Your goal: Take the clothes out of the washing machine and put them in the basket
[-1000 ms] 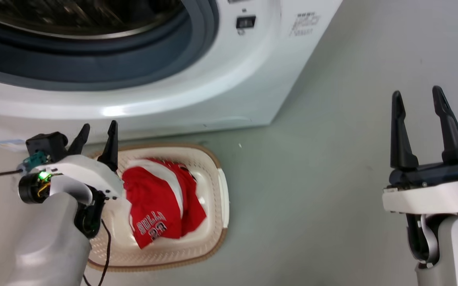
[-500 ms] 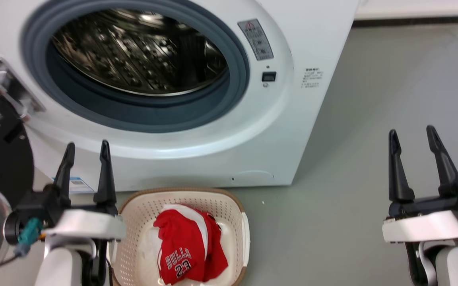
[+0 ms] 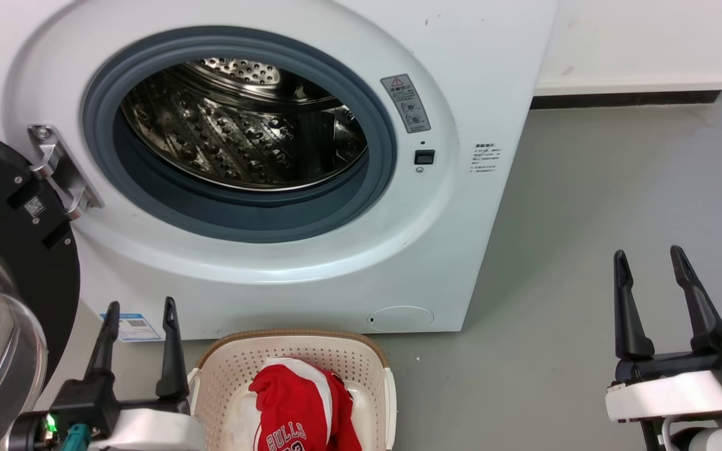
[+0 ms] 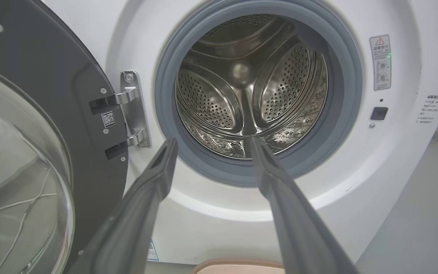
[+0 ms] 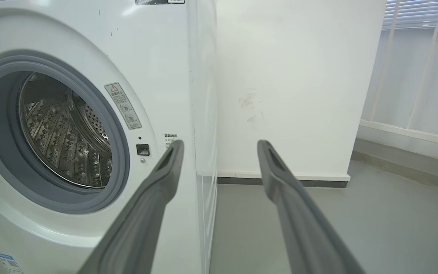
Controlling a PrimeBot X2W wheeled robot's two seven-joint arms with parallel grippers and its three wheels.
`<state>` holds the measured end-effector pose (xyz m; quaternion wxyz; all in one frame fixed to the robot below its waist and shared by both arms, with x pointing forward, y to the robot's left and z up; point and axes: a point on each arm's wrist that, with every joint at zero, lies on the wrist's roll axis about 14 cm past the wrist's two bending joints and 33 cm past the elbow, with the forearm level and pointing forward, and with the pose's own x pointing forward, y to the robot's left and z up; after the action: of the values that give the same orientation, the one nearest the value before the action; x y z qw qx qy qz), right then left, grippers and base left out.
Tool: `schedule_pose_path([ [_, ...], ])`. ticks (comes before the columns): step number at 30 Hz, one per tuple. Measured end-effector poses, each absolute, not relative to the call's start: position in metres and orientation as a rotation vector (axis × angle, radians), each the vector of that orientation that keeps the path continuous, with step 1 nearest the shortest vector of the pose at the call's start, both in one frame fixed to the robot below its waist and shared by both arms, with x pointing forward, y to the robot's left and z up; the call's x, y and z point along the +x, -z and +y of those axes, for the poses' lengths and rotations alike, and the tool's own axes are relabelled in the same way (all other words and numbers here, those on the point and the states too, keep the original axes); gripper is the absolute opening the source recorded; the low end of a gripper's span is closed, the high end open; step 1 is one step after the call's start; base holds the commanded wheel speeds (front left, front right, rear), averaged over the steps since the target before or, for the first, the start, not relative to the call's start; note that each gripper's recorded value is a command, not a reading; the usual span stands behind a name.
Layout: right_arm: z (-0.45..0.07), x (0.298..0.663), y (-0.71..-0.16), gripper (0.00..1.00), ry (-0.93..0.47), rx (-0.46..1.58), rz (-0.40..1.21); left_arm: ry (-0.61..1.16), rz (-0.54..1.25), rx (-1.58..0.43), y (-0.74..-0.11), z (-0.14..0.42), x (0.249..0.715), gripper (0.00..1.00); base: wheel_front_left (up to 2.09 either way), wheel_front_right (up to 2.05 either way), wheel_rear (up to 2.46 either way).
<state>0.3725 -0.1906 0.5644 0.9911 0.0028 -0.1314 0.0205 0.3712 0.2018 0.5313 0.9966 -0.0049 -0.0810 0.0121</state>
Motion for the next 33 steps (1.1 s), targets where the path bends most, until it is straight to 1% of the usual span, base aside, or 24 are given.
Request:
schedule_pose_path([
  [14, -0.195, 0.362, -0.567, 1.0, -0.027, 0.012, -0.272, 0.001, -0.162, -0.001, -0.531, 0.188, 0.367, 1.0, 0.0, 0.0, 0.0],
  [29, -0.193, 0.362, -0.566, 1.0, -0.032, 0.013, -0.27, -0.019, -0.18, -0.008, -0.537, 0.192, 0.365, 1.0, 0.0, 0.0, 0.0],
  [30, -0.193, 0.361, -0.565, 0.0, -0.033, 0.014, -0.265, -0.02, -0.178, -0.008, -0.536, 0.192, 0.365, 0.0, 0.0, 0.0, 0.0],
  [33, -0.194, 0.358, -0.545, 0.0, -0.026, 0.063, -0.202, -0.035, -0.097, -0.054, -0.514, 0.196, 0.362, 0.0, 0.0, 0.0, 0.0],
])
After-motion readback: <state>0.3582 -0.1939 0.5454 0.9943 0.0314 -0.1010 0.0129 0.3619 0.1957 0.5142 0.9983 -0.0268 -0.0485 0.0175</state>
